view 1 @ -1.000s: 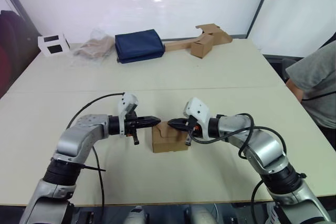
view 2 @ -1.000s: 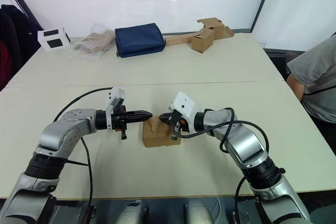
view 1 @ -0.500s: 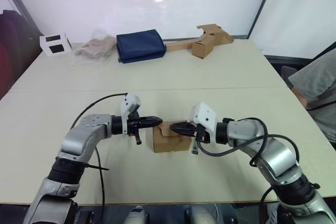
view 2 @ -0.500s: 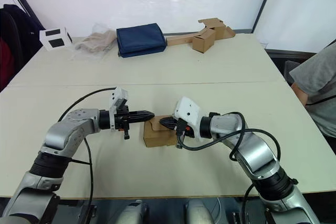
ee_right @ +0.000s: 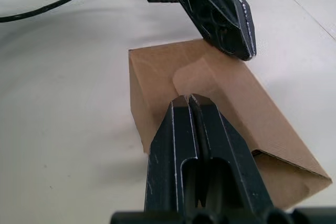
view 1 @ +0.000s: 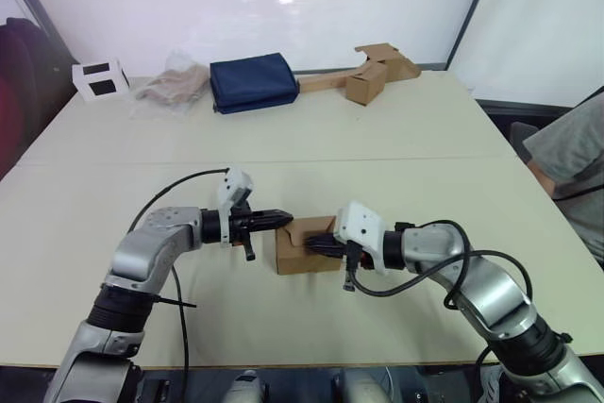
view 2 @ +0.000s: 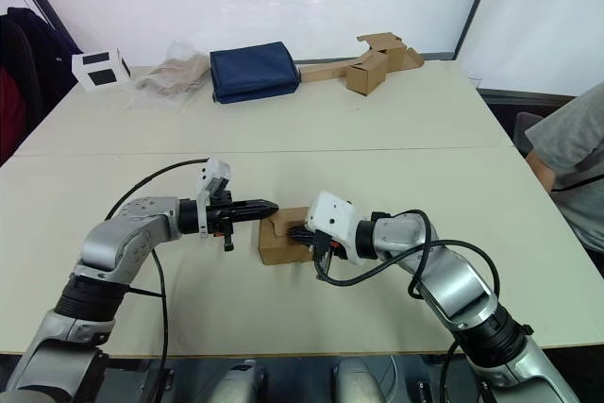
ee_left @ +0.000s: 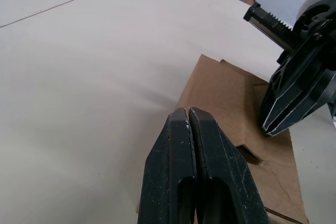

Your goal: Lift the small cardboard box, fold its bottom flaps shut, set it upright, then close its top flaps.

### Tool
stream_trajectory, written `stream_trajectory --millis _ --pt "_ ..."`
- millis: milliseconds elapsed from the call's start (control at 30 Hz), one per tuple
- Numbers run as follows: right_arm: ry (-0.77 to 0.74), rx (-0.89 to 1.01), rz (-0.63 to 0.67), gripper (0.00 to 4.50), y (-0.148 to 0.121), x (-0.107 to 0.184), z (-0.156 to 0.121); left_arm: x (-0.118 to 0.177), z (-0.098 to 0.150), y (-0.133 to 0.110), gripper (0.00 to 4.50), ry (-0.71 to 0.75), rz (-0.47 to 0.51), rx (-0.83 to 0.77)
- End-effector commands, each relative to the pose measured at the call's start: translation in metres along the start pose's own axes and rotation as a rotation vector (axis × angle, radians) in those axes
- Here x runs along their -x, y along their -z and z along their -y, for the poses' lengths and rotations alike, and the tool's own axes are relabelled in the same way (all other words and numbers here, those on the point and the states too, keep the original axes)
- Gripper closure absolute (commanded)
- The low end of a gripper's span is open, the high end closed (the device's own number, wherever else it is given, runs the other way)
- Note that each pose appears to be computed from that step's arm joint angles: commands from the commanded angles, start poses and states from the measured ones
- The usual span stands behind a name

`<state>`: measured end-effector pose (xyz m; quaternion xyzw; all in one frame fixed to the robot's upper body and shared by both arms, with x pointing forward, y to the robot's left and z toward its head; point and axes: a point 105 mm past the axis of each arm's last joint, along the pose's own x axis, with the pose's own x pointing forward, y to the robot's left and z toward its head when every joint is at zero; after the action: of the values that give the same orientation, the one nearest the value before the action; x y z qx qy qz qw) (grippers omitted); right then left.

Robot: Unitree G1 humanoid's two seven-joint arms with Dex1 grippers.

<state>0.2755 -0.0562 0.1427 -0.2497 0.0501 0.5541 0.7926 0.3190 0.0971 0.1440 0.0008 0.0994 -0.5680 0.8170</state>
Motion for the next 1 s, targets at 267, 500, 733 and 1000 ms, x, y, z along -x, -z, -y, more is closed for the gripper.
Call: stream_trajectory --millis 267,500,733,1000 --pt "0.061 0.07 -0.066 4.5 0.011 -0.004 0.013 0.001 0.003 -0.005 4.47 0.006 0.02 0.002" --pt "0.063 0.078 -0.064 4.5 0.012 -0.006 0.014 -0.001 0.006 -0.005 4.47 0.015 0.016 -0.012" --pt "-0.014 0.022 -0.024 4.5 0.003 0.002 0.002 -0.002 0.006 0.004 4.47 0.012 -0.078 -0.128" --pt "0.009 -0.038 0.03 4.5 -0.009 0.016 0.012 -0.002 0.004 0.006 4.47 0.018 -0.11 -0.21"
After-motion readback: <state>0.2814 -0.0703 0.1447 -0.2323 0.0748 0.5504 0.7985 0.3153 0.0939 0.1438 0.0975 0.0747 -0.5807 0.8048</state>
